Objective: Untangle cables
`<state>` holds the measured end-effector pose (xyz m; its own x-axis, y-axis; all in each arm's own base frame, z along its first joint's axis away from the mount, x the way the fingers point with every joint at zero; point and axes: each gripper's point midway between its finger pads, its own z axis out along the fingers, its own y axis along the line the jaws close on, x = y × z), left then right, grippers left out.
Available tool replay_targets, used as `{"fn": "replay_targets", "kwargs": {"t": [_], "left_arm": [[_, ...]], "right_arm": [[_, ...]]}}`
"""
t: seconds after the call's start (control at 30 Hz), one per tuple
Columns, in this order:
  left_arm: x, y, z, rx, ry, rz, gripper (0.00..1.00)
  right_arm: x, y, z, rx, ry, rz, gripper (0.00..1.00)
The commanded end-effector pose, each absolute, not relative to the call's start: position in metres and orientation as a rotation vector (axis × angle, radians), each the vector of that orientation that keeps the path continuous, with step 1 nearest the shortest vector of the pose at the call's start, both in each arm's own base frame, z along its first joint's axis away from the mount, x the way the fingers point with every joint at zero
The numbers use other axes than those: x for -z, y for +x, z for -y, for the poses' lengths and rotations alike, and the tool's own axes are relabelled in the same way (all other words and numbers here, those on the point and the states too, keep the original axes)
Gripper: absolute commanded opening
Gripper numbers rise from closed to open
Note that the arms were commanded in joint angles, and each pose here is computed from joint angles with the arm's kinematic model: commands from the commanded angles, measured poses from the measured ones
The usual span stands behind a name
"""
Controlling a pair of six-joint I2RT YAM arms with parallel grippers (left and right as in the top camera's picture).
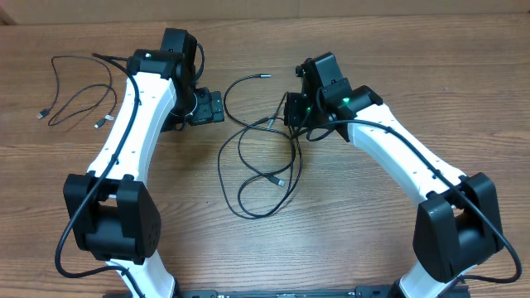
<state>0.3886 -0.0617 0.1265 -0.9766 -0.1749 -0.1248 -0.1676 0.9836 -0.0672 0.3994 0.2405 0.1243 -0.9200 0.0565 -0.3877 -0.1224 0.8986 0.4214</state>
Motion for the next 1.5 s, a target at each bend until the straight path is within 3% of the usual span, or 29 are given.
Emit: {"fn": "replay_targets", "kwargs": {"t": [0.0, 0.3, 0.6, 0.83, 1.0, 1.1, 1.47], "left_arm": [[-0.130, 0.387, 0.059, 0.074, -0.253, -2.991, 1.00], [-0.130, 0.387, 0.059, 0.074, -0.252, -2.991, 0.99], [-0.130, 0.387, 0.059, 0.074, -0.253, -2.991, 0.99], [-0.130, 0.387, 0.059, 0.074, -0.253, -2.991, 0.99], [-0.130, 0.387, 0.059, 0.074, -0.252, -2.991, 0.99], [-0.130, 0.387, 0.059, 0.074, -0.253, -2.991, 0.99], [-0.130, 0.387, 0.059, 0.074, -0.252, -2.991, 1.00]], "right_arm": [[-0.122, 0.383, -0.263, -0.728, -0.114, -2.697, 0.04], [-0.104, 0.361, -0.283, -0.740, -0.201, -2.712, 0.04], [-0.110, 0.373, -0.310, -0.799, -0.301, -2.573, 0.04], [-0.079, 0.356, -0.313, -0.764, -0.317, -2.684, 0.04], [-0.053, 0.333, -0.306, -0.719, -0.209, -2.848, 0.08], [-0.042, 0.324, -0.302, -0.693, -0.129, -2.918, 0.16], [-0.019, 0.315, -0.269, -0.472, 0.077, -2.994, 0.20]]}}
